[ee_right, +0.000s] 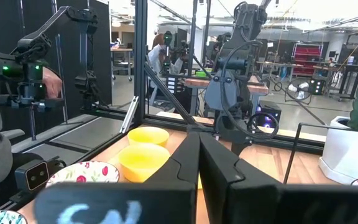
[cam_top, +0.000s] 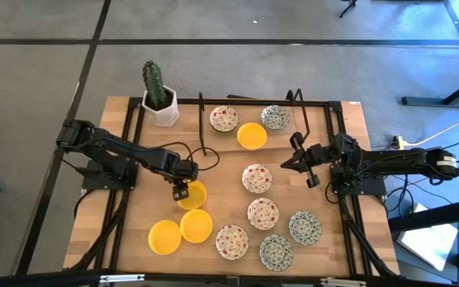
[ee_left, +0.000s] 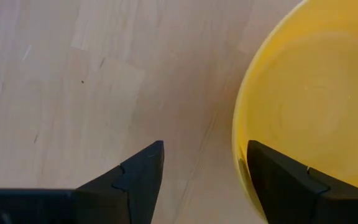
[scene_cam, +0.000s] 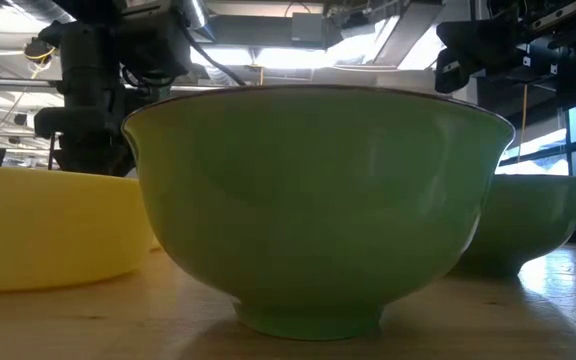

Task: Pick & Place Mini bowls
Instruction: Stack the yellow bowl on top of the yellow bowl on the shelf

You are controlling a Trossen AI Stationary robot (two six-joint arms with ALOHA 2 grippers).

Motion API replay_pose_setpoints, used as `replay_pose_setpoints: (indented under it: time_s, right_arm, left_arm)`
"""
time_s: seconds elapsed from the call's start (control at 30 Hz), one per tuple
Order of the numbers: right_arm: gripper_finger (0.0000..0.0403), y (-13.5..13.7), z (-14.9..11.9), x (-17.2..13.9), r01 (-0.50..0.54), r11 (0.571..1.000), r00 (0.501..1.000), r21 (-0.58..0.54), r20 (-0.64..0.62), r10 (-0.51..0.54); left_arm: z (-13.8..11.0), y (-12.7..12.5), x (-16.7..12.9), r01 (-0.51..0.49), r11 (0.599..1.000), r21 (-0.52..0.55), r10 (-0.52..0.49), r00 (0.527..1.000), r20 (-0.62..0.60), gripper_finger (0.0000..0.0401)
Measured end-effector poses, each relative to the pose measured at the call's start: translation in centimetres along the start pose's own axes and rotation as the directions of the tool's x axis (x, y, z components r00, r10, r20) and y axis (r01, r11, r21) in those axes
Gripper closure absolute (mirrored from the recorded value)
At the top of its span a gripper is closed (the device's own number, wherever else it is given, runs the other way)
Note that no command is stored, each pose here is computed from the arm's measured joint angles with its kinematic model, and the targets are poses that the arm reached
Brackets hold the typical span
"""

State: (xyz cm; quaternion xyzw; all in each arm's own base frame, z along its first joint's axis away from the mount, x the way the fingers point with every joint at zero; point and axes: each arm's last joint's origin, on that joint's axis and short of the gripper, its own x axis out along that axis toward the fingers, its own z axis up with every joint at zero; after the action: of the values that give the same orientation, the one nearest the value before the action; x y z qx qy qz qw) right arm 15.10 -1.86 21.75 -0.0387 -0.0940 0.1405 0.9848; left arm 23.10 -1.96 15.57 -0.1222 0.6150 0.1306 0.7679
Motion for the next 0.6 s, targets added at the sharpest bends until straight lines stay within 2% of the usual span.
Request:
replay_pose_setpoints:
  time_s: [0.17,0.43,0.6]
  right_arm:
    - [0.0391,0.00,0.00,0.00,0.000,1.000,1.000,0.000,0.000,0.000]
    - [0.0391,0.00,0.00,0.00,0.000,1.000,1.000,0.000,0.000,0.000]
    - [0.0391,0.00,-0.03,0.00,0.000,1.000,1.000,0.002,-0.003,0.000]
  left_arm:
    - [-0.06,0.03,0.01,-0.003,1.000,0.005,0.003,1.000,-0.005,0.0236]
    - [-0.01,0.05,-0.03,-0.012,1.000,0.020,0.011,1.000,0.004,0.0382]
    - [0.17,0.07,-0.62,-0.022,0.999,0.041,0.021,0.999,0.034,0.0395]
